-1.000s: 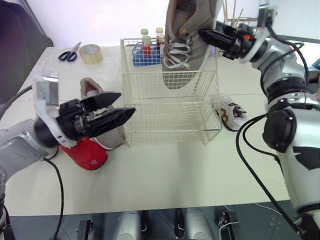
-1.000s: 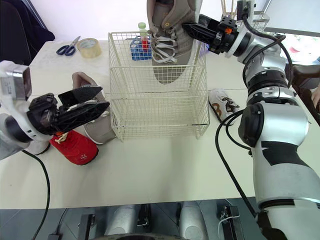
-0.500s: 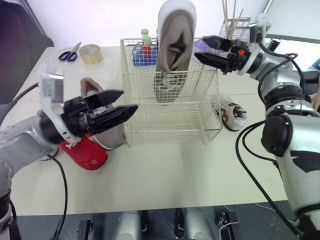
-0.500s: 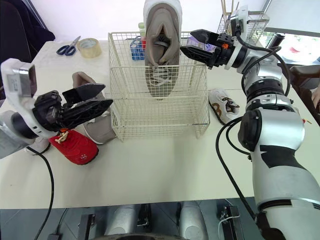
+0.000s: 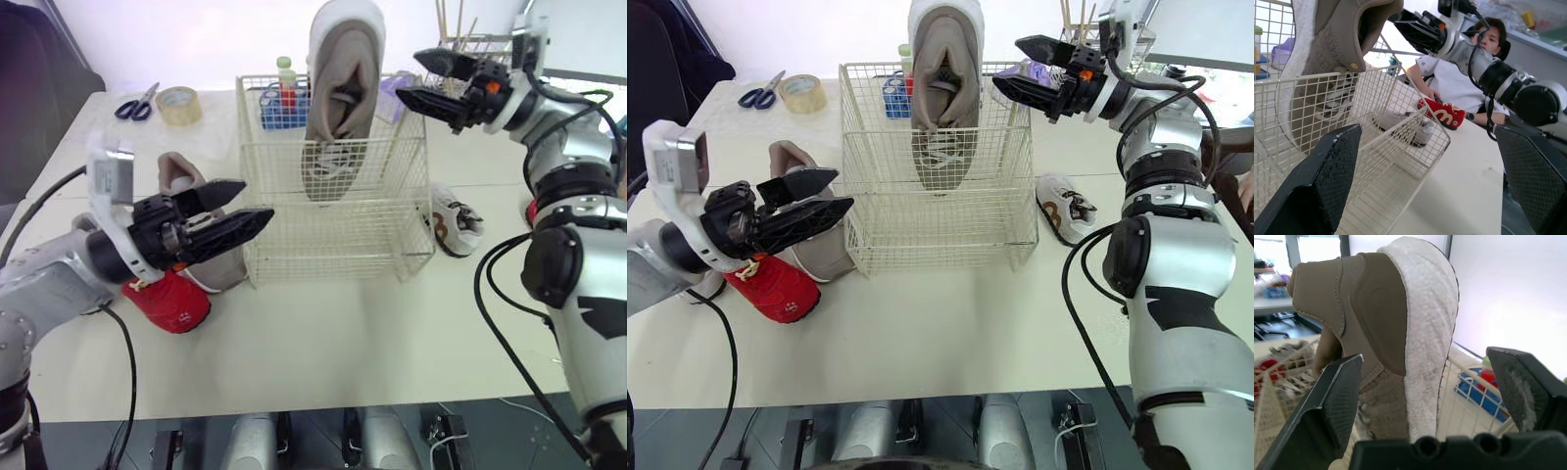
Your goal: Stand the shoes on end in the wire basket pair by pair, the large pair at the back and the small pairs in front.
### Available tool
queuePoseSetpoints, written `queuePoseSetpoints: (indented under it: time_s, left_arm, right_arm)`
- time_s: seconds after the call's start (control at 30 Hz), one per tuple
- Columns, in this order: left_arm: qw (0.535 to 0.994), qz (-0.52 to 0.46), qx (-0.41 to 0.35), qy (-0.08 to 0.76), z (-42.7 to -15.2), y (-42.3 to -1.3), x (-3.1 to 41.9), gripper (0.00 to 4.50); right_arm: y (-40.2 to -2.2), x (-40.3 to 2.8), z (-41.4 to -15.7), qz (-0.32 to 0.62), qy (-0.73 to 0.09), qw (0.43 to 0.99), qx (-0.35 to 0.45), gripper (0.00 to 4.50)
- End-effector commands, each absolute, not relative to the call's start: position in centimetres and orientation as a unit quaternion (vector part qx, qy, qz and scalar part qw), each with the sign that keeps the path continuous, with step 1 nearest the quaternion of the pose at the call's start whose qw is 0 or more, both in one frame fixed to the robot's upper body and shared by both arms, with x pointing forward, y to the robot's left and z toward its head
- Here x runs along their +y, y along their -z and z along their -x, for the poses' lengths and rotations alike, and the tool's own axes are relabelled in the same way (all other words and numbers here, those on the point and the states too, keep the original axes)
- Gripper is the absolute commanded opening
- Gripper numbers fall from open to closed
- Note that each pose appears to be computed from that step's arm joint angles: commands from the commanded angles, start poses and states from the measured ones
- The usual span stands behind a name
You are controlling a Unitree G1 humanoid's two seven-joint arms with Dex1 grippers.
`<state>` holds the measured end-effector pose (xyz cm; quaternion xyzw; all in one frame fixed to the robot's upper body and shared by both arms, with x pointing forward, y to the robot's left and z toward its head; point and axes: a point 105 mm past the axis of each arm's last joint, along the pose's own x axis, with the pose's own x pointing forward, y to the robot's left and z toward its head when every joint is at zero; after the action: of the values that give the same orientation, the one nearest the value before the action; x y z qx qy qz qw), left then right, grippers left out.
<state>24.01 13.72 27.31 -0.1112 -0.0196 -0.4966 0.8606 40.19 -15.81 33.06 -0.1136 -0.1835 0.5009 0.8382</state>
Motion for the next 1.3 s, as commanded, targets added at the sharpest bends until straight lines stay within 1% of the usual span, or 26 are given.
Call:
queuePoseSetpoints:
  time_s: [0.03, 0.2, 0.3, 0.47, 0.6, 0.7, 0.77, 0.87, 0.9, 0.93, 0.97, 1.1, 1.3]
  left_arm:
    - [0.861, 0.105, -0.042, 0.497, -23.6, -28.1, 13.7, 4.50]
    - [0.859, 0.111, -0.040, 0.499, -24.0, -27.9, 13.6, 4.50]
    - [0.855, 0.114, -0.039, 0.504, -24.4, -27.7, 13.4, 4.50]
    - [0.852, 0.110, -0.036, 0.511, -24.5, -27.6, 13.1, 4.50]
    - [0.875, 0.059, -0.053, 0.478, -24.9, -28.6, 13.8, 4.50]
    - [0.878, 0.022, -0.055, 0.474, -24.7, -29.2, 13.6, 4.50]
    - [0.879, 0.022, -0.060, 0.472, -24.8, -29.5, 13.7, 4.50]
    - [0.879, 0.030, -0.063, 0.471, -25.2, -29.4, 13.6, 4.50]
    - [0.879, 0.032, -0.062, 0.471, -25.3, -29.2, 13.6, 4.50]
    - [0.879, 0.033, -0.061, 0.471, -25.4, -28.9, 13.5, 4.50]
    - [0.879, 0.034, -0.059, 0.471, -25.4, -28.7, 13.4, 4.50]
    - [0.879, 0.048, -0.062, 0.470, -25.6, -28.5, 13.4, 4.50]
    - [0.879, 0.057, -0.063, 0.469, -25.9, -28.1, 13.6, 4.50]
  right_arm:
    - [-34.1, -14.3, -38.3, 0.111, -0.498, 0.834, -0.211, 4.39]
    - [-33.6, -13.0, -37.0, 0.086, -0.452, 0.862, -0.213, 4.39]
    - [-33.8, -12.1, -37.1, 0.050, -0.407, 0.887, -0.213, 4.39]
    - [-33.7, -10.8, -36.1, -0.015, -0.385, 0.902, -0.194, 4.39]
    - [-32.9, -10.7, -36.2, -0.036, -0.337, 0.925, -0.173, 4.39]
    - [-33.2, -10.0, -35.9, -0.051, -0.314, 0.931, -0.179, 4.39]
    - [-33.4, -9.8, -36.0, -0.054, -0.293, 0.936, -0.186, 4.39]
    - [-33.5, -10.0, -36.4, -0.052, -0.262, 0.945, -0.191, 3.60]
    - [-33.5, -10.0, -36.4, -0.044, -0.258, 0.946, -0.192, 3.10]
    - [-33.4, -9.8, -36.4, -0.039, -0.258, 0.946, -0.191, 2.74]
    - [-33.4, -9.5, -36.4, -0.035, -0.259, 0.946, -0.190, 2.17]
    - [-33.6, -8.2, -35.8, -0.026, -0.271, 0.943, -0.190, 0.27]
    - [-34.9, -8.1, -35.1, 0.011, -0.241, 0.944, -0.227, 0.27]
